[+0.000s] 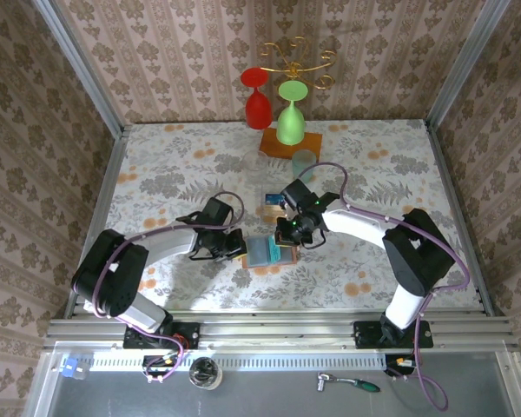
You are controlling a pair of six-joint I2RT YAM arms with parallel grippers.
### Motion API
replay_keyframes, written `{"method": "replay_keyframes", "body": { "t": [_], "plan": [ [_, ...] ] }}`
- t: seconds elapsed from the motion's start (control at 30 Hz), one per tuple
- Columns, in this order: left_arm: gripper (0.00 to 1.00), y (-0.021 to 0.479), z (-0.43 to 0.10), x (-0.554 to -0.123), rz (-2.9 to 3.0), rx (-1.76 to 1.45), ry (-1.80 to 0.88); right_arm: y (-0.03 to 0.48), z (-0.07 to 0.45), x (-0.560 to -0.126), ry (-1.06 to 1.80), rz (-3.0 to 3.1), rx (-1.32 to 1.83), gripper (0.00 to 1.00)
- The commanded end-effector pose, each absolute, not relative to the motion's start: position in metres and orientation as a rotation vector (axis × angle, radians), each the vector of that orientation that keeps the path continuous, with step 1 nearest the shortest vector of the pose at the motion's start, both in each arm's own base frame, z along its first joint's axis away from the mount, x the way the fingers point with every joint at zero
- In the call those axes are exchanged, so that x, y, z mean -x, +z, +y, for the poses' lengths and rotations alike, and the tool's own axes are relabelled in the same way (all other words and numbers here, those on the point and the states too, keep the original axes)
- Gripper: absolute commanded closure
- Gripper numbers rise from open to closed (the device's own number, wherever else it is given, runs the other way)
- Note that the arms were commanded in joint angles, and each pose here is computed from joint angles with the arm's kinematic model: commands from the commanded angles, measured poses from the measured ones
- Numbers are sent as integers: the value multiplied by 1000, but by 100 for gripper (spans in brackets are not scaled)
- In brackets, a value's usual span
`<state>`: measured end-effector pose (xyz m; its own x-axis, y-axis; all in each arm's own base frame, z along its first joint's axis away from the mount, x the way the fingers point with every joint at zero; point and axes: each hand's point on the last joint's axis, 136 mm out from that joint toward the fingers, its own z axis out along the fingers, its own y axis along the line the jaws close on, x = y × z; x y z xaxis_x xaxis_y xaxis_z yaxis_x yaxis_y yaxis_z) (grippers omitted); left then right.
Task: Take the credit cards out of the card holder
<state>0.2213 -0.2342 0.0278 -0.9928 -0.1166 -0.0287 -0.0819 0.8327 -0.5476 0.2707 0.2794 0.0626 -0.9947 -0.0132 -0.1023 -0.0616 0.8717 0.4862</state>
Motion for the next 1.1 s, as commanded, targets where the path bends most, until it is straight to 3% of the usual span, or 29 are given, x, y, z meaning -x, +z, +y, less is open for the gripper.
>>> {"method": "replay_keyframes", "body": {
  "t": [0.0, 0.8, 1.07],
  "plan": [
    [98, 14, -224, -215, 2992, 140, -803, 69, 285, -273, 768, 2946, 61, 95],
    [98, 10, -222, -212, 2998, 143, -809, 56, 299, -274, 836, 2960, 40, 96],
    [98, 9, -221, -213, 2999, 148, -808, 75, 289, -277, 762, 2933, 73, 96]
  ]
}}
